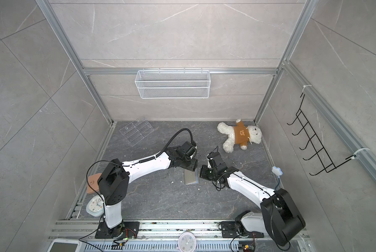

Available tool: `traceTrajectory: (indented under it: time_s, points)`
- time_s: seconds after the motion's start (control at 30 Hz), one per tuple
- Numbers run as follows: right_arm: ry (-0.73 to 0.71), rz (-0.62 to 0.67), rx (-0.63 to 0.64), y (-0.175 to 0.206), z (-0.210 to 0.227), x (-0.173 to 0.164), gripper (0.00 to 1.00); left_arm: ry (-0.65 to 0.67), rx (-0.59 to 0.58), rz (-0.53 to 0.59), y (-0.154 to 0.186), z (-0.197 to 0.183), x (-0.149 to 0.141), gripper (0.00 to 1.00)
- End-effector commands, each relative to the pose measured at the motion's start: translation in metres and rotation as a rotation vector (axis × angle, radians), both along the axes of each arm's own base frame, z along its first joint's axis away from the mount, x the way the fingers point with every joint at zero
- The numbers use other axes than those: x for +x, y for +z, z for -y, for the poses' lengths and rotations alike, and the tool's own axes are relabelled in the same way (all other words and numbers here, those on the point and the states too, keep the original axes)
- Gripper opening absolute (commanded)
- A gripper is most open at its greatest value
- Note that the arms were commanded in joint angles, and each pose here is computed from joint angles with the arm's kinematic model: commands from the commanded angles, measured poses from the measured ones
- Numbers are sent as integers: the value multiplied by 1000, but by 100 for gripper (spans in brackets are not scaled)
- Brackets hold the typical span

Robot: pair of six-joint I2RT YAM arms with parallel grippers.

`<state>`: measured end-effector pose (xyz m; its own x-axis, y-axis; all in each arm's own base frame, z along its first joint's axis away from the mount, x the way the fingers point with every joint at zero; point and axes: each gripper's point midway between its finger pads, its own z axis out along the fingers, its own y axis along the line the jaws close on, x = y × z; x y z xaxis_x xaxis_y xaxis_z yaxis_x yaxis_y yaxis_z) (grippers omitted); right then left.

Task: Take the credit cards out of the card holder
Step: Move the card holder to the center of the table.

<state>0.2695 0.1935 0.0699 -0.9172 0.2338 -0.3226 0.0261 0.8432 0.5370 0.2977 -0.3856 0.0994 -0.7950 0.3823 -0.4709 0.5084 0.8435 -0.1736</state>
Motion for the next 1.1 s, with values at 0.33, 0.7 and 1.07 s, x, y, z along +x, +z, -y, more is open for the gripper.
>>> traceTrajectory:
  time_s: [0.33, 0.7, 1.07]
  points:
    - [-23, -53, 97, -35, -16, 2, 5, -98, 173, -63, -28, -8, -5, 57]
    - [-37, -80, 74, -54, -16, 0, 2, -113, 232, -75, -36, -15, -5, 61]
    - [-38, -86, 68, -63, -17, -3, 2, -68, 195, -91, -33, -5, -2, 69]
